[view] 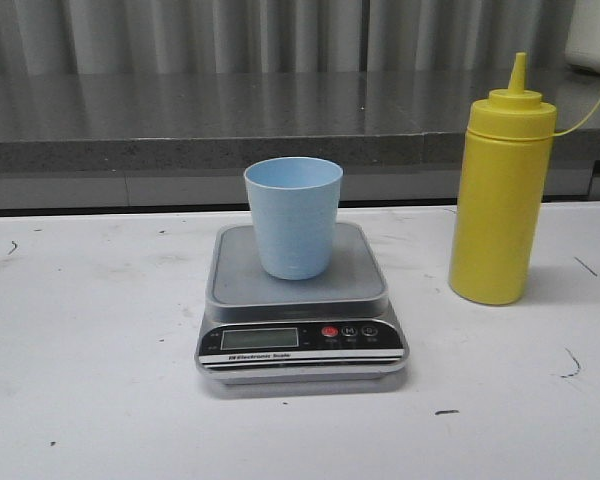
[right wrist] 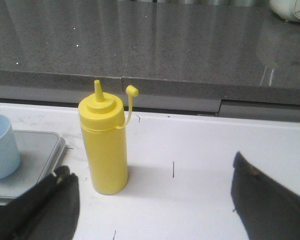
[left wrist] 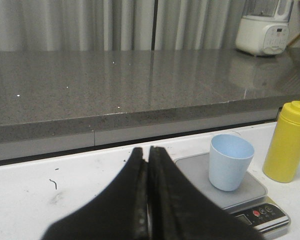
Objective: Pour seasoning into cup on scale with both arms
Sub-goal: 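Raise the left gripper away from the cup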
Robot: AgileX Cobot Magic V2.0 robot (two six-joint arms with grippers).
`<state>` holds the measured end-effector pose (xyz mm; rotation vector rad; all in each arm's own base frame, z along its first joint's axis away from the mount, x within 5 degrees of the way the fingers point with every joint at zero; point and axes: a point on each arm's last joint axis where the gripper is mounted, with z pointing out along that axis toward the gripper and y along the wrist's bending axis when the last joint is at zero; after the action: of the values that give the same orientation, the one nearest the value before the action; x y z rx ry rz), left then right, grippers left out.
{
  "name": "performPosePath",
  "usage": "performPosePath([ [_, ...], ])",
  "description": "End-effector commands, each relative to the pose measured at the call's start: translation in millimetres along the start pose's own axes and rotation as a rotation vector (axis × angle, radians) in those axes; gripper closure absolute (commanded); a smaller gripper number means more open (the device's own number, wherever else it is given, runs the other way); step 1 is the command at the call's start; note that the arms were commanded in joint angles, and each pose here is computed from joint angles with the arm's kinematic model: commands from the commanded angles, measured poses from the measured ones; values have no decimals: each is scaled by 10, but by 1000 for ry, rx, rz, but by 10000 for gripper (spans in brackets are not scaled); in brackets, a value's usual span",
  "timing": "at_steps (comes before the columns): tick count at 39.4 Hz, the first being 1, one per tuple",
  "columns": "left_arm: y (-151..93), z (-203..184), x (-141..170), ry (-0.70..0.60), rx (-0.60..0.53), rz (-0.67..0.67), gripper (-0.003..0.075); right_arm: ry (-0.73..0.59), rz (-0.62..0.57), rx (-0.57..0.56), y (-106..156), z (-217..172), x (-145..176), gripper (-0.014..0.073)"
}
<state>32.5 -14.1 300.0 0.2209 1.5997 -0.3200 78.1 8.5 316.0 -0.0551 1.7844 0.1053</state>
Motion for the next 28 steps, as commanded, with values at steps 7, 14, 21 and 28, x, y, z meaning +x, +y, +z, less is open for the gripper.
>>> performPosePath([
  [7,1,-28,-33,-97,2,-24,740,-104,-4,10,-8,63,-193,-37],
  [14,7,1,37,-73,0,-25,740,-35,5,19,-29,452,-187,-37],
  [21,9,13,66,-64,-1,-25,740,107,57,25,-49,922,-27,-37],
  [28,9,13,66,-64,-1,-25,740,237,50,0,14,1354,250,-37],
])
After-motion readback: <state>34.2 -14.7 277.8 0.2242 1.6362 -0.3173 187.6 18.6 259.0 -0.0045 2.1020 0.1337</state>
